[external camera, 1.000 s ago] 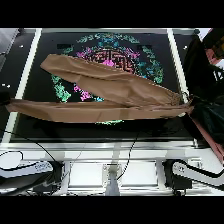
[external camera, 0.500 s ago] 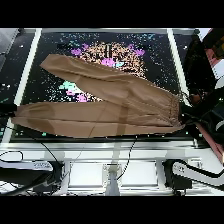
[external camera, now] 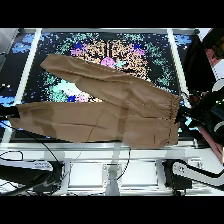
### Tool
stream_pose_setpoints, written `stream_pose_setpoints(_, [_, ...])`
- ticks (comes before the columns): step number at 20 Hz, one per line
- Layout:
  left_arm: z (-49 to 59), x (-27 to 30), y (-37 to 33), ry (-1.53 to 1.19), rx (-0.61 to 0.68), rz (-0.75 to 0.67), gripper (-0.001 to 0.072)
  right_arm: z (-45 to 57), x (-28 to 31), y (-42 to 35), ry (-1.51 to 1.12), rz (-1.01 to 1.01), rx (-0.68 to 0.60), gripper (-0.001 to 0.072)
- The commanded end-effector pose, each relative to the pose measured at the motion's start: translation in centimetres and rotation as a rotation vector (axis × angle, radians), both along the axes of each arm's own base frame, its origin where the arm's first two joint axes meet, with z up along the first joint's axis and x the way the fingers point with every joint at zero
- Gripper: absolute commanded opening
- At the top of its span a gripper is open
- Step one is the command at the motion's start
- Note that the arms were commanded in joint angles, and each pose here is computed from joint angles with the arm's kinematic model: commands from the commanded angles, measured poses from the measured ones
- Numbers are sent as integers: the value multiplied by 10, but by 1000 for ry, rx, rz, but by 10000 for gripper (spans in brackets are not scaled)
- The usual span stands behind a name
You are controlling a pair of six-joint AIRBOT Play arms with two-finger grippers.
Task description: Fold the clothes and pants, and hang the long-sleeved shirts on hangers.
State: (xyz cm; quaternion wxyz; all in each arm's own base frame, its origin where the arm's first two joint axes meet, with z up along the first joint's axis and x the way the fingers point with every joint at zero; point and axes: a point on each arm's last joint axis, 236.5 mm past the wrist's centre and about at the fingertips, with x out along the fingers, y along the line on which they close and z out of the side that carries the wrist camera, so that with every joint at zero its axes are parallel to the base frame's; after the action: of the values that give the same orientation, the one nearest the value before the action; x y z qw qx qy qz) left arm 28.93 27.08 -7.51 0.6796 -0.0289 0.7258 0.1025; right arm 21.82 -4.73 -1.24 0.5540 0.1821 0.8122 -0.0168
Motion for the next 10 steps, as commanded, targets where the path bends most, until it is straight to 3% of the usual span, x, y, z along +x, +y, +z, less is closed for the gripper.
stream_pose_setpoints(1, [0,2,4,-6,17,-4,636,-3,6,-2,-25,-7,-10,688])
stream_pose_setpoints(3, [5,-6,14,4,54,44,474,-3,6,-2,-26,-7,-10,688])
stream_pose_setpoints(7, [30,-17,28,-84,49,122,483,-4,9,-2,-37,-8,-14,687])
stream_pose_setpoints(10, [64,-19,31,-298,-56,221,483,-5,11,-4,-49,-9,-19,687])
